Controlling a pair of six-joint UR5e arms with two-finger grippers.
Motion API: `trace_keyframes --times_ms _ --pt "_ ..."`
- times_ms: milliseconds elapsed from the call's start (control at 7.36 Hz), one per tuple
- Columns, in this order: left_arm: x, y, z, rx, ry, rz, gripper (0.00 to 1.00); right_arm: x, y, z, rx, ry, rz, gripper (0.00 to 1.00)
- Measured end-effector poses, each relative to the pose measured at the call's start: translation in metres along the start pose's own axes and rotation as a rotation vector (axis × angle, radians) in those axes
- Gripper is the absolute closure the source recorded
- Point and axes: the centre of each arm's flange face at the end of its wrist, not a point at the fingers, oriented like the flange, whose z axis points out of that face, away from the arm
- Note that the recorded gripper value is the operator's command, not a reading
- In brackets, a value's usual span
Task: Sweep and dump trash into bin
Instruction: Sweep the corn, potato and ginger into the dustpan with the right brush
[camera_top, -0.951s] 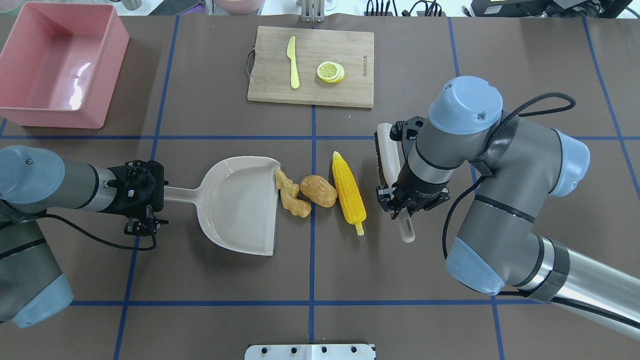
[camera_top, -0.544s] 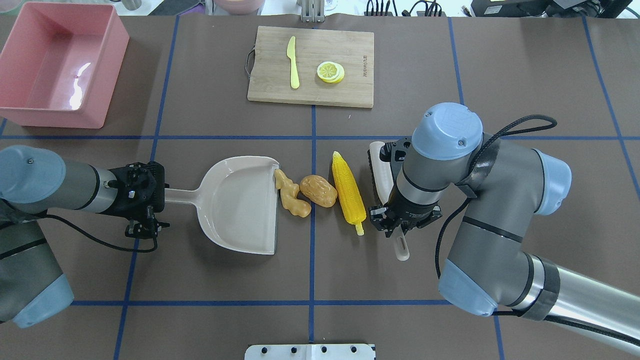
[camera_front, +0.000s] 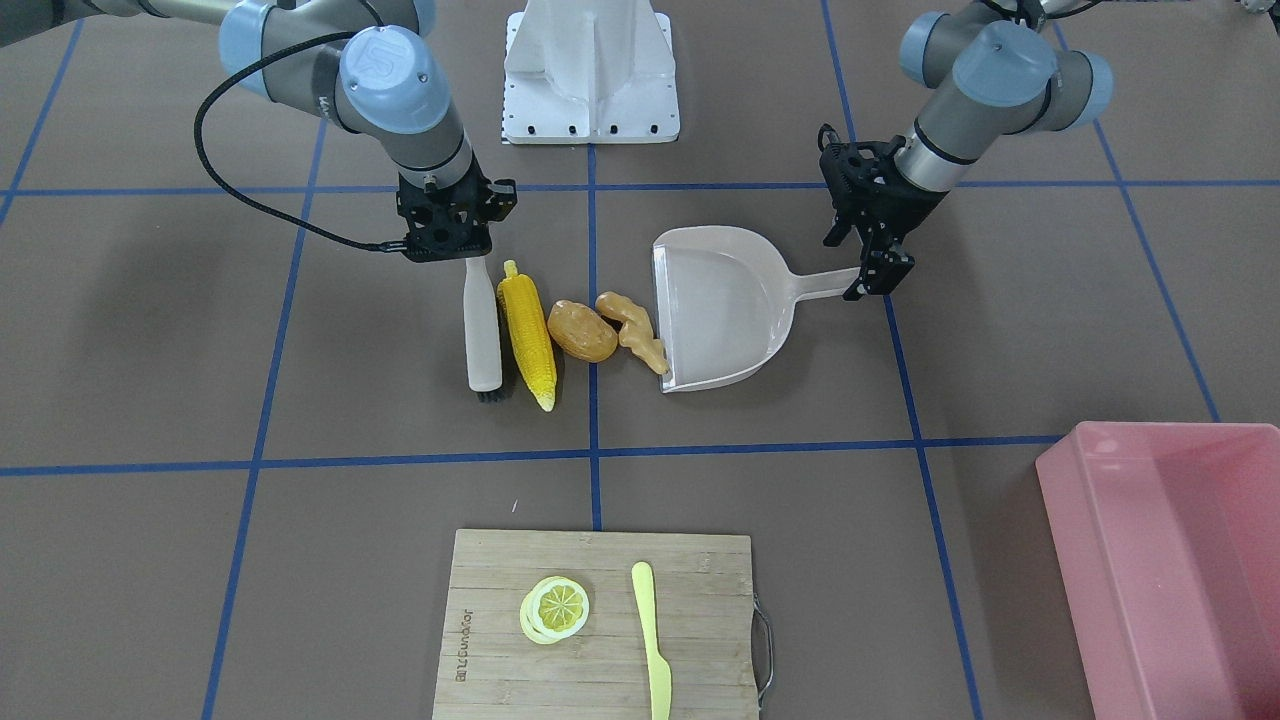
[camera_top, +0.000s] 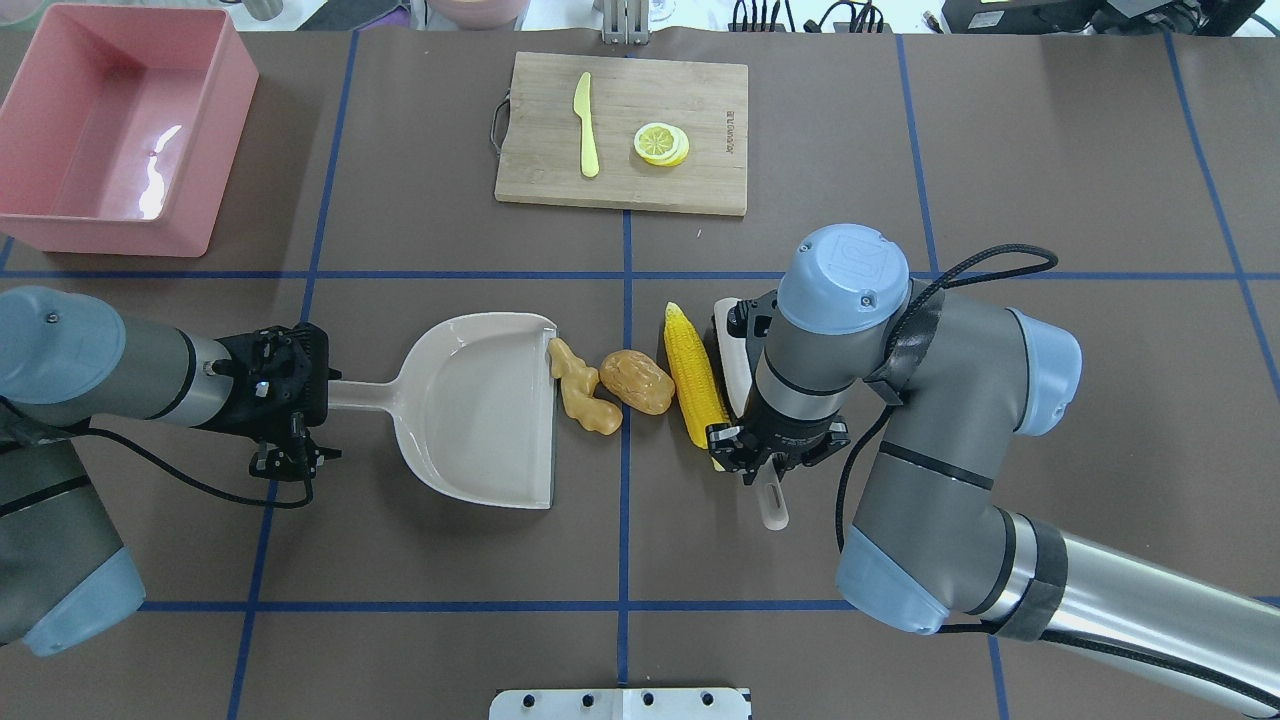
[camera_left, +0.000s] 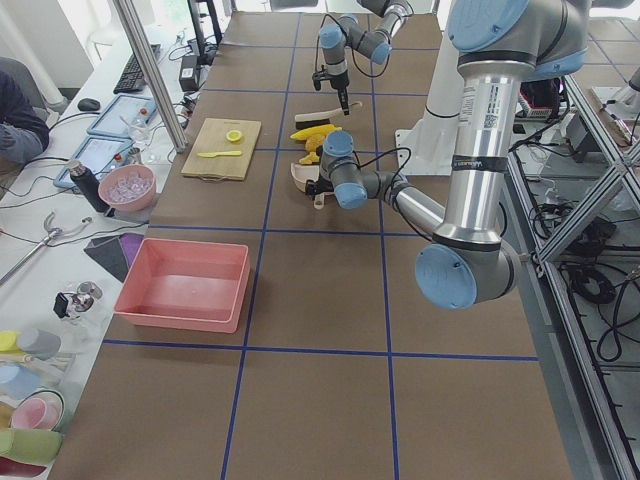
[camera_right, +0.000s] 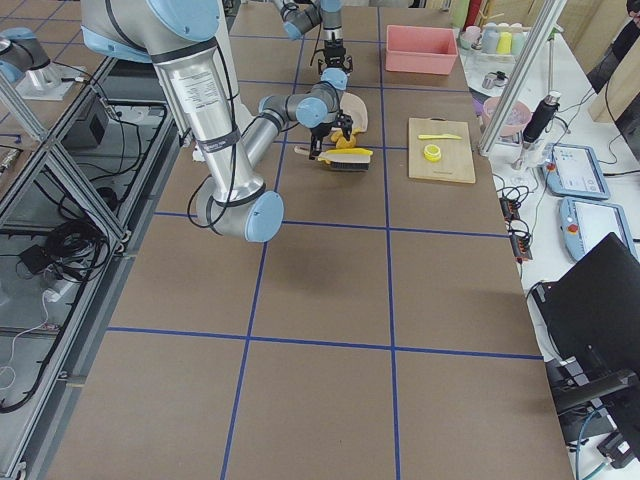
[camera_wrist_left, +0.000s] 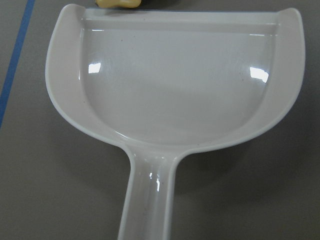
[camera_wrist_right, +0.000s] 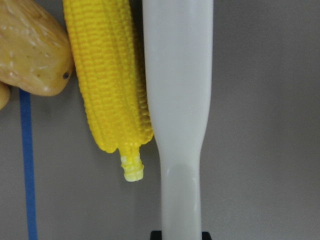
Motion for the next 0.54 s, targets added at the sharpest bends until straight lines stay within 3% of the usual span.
trace_keyframes --times_ms 544 --pt "0.002 0.007 -0.002 0.018 -0.005 0.007 0.09 -0.045 0.002 0.017 0.061 -0.161 0.004 1.0"
